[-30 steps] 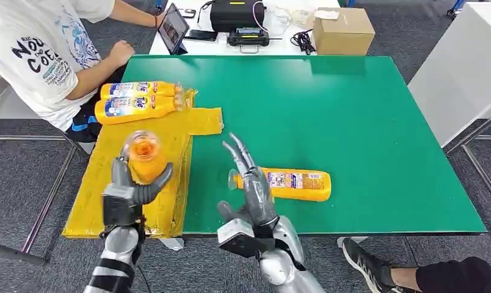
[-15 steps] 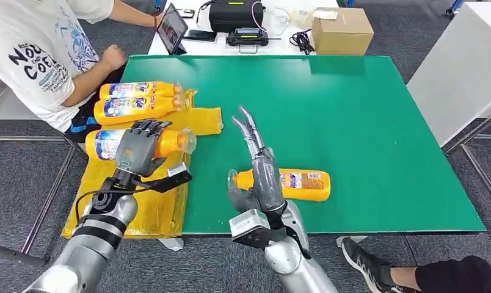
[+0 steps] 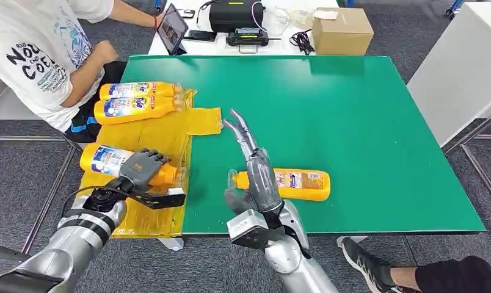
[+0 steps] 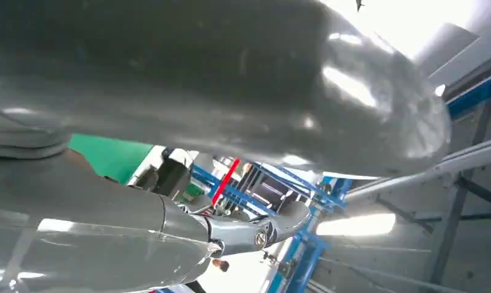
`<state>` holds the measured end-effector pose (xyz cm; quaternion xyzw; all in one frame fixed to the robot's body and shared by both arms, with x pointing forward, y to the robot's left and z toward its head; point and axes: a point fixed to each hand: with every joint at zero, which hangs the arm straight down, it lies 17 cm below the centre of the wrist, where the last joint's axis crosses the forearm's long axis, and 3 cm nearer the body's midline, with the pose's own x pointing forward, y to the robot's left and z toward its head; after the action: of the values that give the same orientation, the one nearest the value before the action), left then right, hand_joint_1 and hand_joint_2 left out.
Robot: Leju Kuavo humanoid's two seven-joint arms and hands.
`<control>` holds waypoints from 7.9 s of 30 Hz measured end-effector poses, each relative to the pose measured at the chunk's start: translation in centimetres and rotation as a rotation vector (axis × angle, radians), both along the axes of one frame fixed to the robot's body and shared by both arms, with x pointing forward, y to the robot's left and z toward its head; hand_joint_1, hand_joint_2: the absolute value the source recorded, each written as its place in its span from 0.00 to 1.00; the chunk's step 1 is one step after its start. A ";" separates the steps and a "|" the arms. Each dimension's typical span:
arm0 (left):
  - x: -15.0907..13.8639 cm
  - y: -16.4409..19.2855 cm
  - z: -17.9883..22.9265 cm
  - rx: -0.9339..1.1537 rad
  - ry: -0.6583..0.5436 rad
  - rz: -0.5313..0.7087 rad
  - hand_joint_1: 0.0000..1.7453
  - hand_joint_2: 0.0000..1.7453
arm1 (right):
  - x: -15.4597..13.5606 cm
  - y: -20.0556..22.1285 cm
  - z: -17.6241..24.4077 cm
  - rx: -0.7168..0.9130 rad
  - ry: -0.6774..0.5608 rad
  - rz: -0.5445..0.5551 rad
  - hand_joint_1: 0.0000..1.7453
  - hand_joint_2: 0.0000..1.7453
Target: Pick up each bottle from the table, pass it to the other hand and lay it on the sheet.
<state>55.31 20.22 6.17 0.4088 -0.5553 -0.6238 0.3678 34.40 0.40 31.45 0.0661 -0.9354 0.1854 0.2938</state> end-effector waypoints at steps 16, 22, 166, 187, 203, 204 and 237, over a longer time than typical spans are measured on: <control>-0.1 1.0 -2.2 -0.134 0.184 0.042 0.00 1.00 | 0.3 1.4 -2.1 -0.049 0.055 0.038 0.00 0.00; -1.5 -0.6 -3.0 -0.463 0.369 0.017 0.00 1.00 | 0.8 2.0 -3.2 -0.073 0.083 0.058 0.00 0.00; -8.5 -4.1 5.9 -2.085 0.235 0.080 0.00 1.00 | 8.3 -16.7 -8.7 -0.078 0.170 -0.500 1.00 1.00; -11.8 -11.0 7.4 -2.153 0.527 -0.102 0.00 1.00 | 5.7 -17.2 -7.6 -0.030 0.098 -0.532 1.00 1.00; -15.9 -16.0 7.8 -2.139 0.727 -0.227 0.00 1.00 | 1.4 2.2 -20.1 -0.245 0.402 -0.076 1.00 1.00; -15.9 -16.0 7.6 -2.135 0.729 -0.222 0.00 1.00 | 1.3 2.5 -20.2 -0.252 0.406 -0.070 1.00 1.00; -15.3 -14.8 7.4 -2.004 0.610 -0.204 1.00 1.00 | 1.2 5.8 -20.8 -0.304 0.425 -0.014 1.00 1.00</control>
<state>39.97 5.41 13.59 -0.3054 -0.7329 0.0162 0.6077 35.60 6.15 10.68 0.0521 -0.8144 0.3036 0.4918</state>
